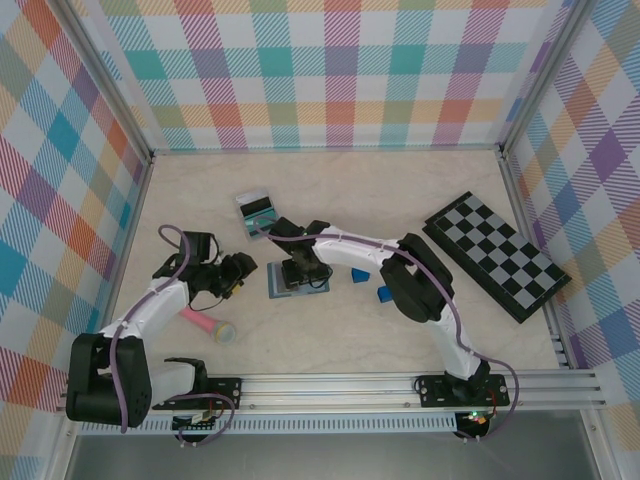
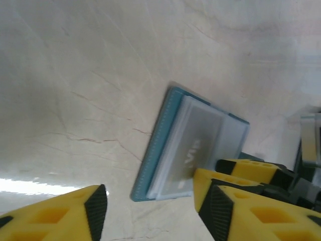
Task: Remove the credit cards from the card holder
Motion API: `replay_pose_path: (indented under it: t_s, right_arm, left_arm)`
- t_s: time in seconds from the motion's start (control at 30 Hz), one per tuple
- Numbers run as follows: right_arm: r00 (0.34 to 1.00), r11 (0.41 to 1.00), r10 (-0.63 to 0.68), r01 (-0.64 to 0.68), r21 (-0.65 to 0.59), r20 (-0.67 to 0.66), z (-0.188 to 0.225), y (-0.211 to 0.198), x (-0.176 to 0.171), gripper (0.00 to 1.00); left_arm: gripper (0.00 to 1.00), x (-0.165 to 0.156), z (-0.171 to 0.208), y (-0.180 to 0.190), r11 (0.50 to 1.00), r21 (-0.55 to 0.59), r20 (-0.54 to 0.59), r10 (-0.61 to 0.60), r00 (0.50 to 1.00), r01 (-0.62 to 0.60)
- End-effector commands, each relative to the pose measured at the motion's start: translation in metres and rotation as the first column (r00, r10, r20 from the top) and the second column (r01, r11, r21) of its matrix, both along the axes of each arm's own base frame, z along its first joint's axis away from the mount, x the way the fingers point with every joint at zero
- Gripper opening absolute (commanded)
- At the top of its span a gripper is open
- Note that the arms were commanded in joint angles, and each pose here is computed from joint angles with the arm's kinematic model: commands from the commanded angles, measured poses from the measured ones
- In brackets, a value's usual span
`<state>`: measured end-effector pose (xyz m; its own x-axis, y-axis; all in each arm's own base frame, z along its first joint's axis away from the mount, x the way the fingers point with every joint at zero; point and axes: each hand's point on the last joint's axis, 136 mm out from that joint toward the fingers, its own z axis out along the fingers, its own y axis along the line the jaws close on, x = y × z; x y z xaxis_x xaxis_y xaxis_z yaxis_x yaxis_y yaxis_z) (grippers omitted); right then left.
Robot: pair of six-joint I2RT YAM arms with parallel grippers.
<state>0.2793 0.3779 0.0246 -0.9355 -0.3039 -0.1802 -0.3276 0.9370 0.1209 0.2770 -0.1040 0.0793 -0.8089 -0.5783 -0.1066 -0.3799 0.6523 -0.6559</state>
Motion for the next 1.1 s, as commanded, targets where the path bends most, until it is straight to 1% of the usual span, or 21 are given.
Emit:
replay_pose_path:
  t_s: [0.0,0.2,0.3,0.47,0.57,0.73,0.83,0.97,1.07]
  right_arm:
    - [0.996,0.996,-0.048,0.042,-0.075,-0.072,-0.025,-0.024,-0.009,0.54]
    - [0.995,0.991,-0.069,0.06,-0.119,-0.071,-0.031,-0.034,-0.009,0.54]
    - [0.995,0.988,-0.075,0.064,-0.141,-0.072,-0.035,-0.038,-0.008,0.54]
    - [0.994,0.986,-0.075,0.061,-0.157,-0.083,-0.041,-0.039,-0.009,0.53]
    - [0.993,0.986,-0.074,0.059,-0.157,-0.087,-0.042,-0.039,-0.009,0.53]
    - [0.993,0.986,-0.075,0.06,-0.156,-0.089,-0.043,-0.038,-0.009,0.53]
    - [0.993,0.987,-0.074,0.059,-0.153,-0.091,-0.042,-0.038,-0.008,0.53]
    - [0.993,0.987,-0.073,0.058,-0.15,-0.093,-0.042,-0.038,-0.008,0.53]
    - [0.993,0.987,-0.074,0.059,-0.149,-0.096,-0.042,-0.038,-0.009,0.53]
  left_arm:
    - [0.51,0.003,0.007,-0.024,0.993,-0.094,0.037,-0.067,0.997,0.07]
    - [0.42,0.007,-0.004,-0.045,0.987,-0.119,0.017,-0.108,0.994,0.109]
    - [0.36,0.008,-0.012,-0.056,0.985,-0.111,-0.007,-0.133,0.991,0.132]
    - [0.27,0.013,-0.023,-0.059,0.988,-0.086,-0.036,-0.134,0.99,0.131]
    - [0.24,0.014,-0.029,-0.062,0.987,-0.085,-0.055,-0.141,0.989,0.136]
    - [0.23,0.015,-0.038,-0.065,0.986,-0.079,-0.083,-0.152,0.985,0.145]
    - [0.25,0.015,-0.041,-0.066,0.986,-0.076,-0.096,-0.155,0.983,0.148]
    - [0.28,0.014,-0.045,-0.06,0.988,-0.029,-0.116,-0.156,0.981,0.154]
    - [0.3,0.014,-0.046,-0.059,0.986,-0.015,-0.121,-0.166,0.979,0.165]
